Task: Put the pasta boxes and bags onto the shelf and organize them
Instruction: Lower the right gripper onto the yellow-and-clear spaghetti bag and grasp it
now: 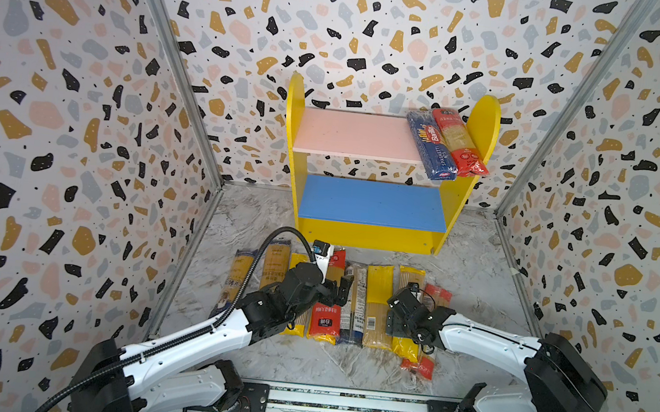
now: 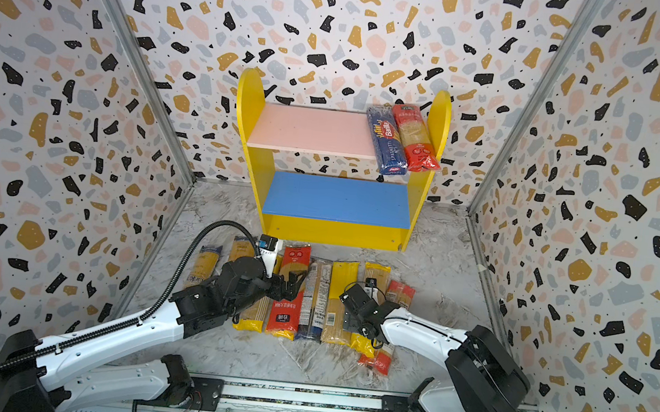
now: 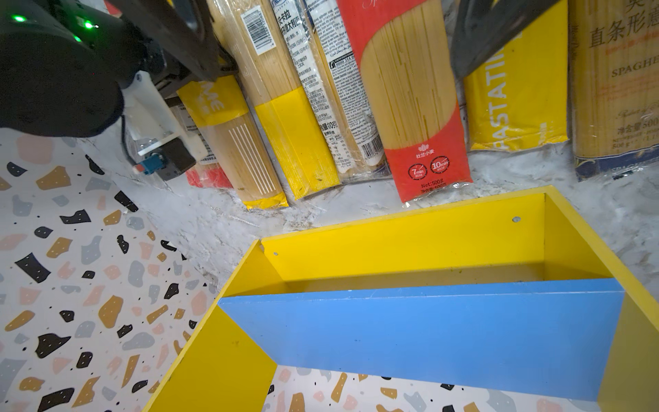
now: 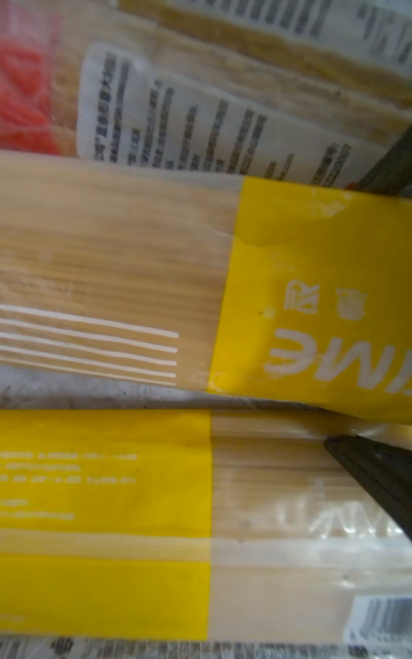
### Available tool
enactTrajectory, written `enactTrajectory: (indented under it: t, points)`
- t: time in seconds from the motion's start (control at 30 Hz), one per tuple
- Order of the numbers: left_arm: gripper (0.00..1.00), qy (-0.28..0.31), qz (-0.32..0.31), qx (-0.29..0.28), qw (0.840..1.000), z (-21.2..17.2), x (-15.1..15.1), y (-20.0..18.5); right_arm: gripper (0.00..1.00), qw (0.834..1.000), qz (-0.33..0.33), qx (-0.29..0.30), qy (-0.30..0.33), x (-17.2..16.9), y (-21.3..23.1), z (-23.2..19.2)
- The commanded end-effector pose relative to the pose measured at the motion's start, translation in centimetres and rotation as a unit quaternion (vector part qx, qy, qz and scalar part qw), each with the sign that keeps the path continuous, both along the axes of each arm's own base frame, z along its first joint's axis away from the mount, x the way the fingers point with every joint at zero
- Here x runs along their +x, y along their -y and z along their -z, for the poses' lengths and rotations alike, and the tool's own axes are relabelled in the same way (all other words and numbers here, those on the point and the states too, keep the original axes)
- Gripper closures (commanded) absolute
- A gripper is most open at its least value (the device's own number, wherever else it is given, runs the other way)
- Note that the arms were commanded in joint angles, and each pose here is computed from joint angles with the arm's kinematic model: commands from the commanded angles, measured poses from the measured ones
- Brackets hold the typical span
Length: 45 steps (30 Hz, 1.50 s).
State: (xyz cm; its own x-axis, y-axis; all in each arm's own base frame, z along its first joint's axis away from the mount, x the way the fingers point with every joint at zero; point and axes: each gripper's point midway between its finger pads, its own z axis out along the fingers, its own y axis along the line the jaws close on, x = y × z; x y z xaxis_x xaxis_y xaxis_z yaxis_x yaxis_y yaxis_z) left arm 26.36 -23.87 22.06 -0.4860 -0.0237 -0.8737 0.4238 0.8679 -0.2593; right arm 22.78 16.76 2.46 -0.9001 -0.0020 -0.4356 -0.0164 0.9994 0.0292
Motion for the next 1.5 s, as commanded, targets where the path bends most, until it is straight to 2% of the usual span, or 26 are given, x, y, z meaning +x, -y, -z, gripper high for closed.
enactTrajectory:
  t: [0.0,0.2,0.43,0.67,0.83,0.97,1.13,1.47]
  points:
    - [0.0,0.021,-0.007,-0.008,1.0,-0.8,-0.1,-0.5,0.14,0.998,0.005,-0.023,-0.063,-2.0,0.8,3.7]
    - [0.0,0.023,-0.017,-0.008,1.0,-1.0,-0.4,-1.3,0.25,0.996,-0.003,-0.007,-0.084,-2.5,0.2,5.4]
    - [0.0,0.027,-0.024,-0.01,0.999,-1.4,-0.6,-2.0,0.54,0.995,-0.007,0.004,-0.098,-2.8,0.2,6.0]
    - [0.0,0.032,-0.031,-0.01,0.999,-1.8,-0.7,-2.5,0.71,0.993,-0.026,0.092,-0.075,-2.1,-0.9,3.2]
    - [0.0,0.039,-0.039,-0.005,0.998,-2.4,-0.6,-2.9,0.82,0.982,-0.043,0.178,-0.042,-1.0,-1.9,-0.5]
    - [0.0,0.045,-0.044,-0.002,0.998,-3.2,-0.5,-3.1,0.84,0.964,-0.061,0.26,-0.02,-0.2,-2.7,-3.5]
    - [0.0,0.052,-0.051,0.0,0.997,-4.4,-0.2,-3.2,0.86,0.929,-0.094,0.358,0.016,0.5,-3.8,-8.1]
    - [0.0,0.057,-0.064,0.011,0.996,-5.9,0.2,-3.5,0.86,0.855,-0.174,0.485,0.062,-0.6,-5.7,-15.7]
